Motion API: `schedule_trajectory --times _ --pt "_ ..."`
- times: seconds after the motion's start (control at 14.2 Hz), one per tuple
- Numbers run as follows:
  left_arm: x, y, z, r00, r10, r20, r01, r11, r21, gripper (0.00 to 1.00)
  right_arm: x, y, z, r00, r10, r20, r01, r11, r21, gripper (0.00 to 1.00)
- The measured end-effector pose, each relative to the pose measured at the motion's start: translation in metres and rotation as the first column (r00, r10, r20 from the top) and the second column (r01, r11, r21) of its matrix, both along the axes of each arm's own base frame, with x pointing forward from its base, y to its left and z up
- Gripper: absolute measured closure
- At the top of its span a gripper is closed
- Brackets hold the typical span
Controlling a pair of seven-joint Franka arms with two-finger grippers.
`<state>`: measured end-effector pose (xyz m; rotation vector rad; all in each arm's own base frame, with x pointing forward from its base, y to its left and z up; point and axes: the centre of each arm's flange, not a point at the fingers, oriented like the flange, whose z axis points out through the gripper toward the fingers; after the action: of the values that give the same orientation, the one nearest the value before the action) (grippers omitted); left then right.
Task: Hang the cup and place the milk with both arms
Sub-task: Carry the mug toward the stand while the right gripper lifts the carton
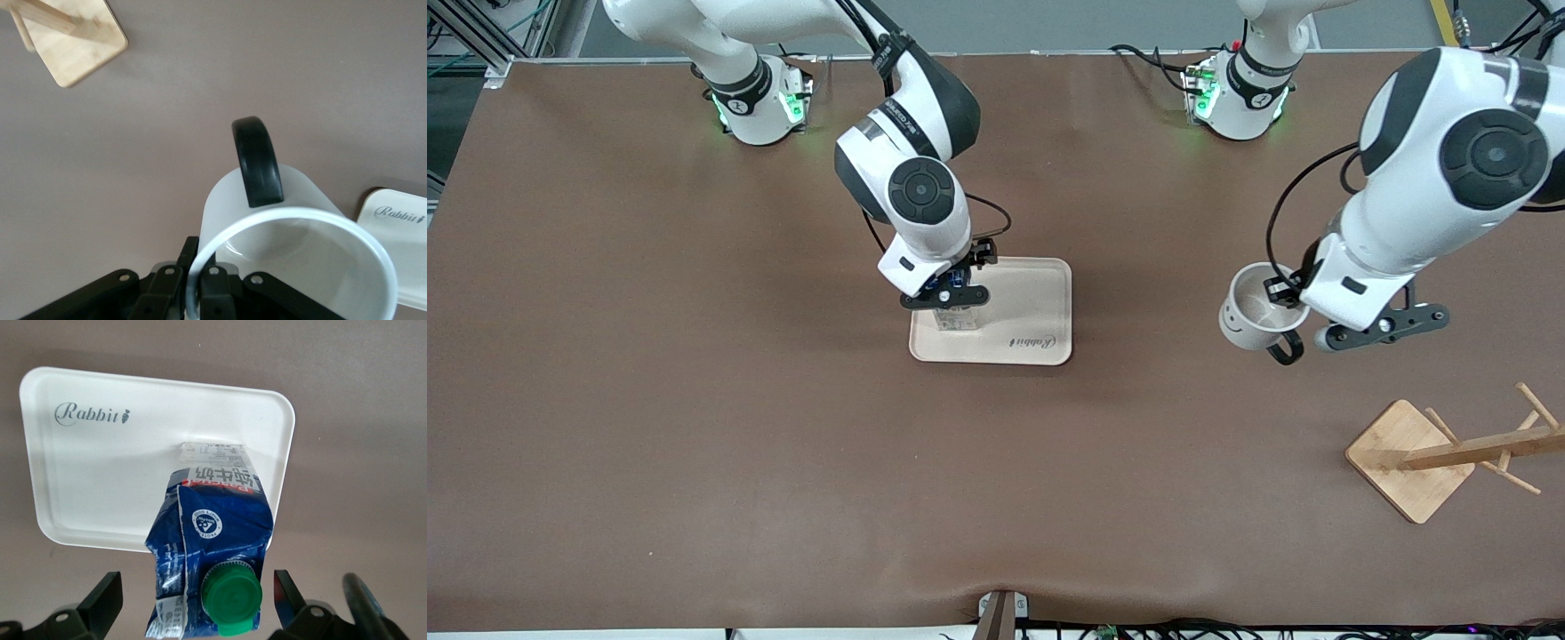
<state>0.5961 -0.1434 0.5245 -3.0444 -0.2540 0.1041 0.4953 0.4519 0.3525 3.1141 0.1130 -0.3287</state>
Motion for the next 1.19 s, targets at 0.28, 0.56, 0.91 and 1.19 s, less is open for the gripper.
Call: schedule_trajectory --times 0.28,0.56,0.91,1.19 --pt "0.005 0.051 0.015 0.995 -0.096 0.011 0.097 0.995 -0.003 0.95 -0.003 0.003 -0.008 0.999 -0.041 0.009 0.041 0.999 -0.013 0.39" --pt "0.008 0.119 0.023 0.979 -0.206 0.004 0.206 0.979 -0.008 0.95 0.006 0.0 0.002 0.995 -0.095 0.037 0.095 0.995 -0.009 0.48" --pt "0.009 0.172 0.024 0.952 -0.307 0.002 0.307 0.952 -0.02 0.95 0.038 -0.038 0.059 0.973 -0.217 0.079 0.217 0.976 0.014 0.5" --pt "0.01 0.224 0.024 0.931 -0.365 0.03 0.366 0.931 -0.017 0.95 0.075 -0.136 0.108 0.972 -0.228 0.058 0.228 0.974 0.005 0.5"
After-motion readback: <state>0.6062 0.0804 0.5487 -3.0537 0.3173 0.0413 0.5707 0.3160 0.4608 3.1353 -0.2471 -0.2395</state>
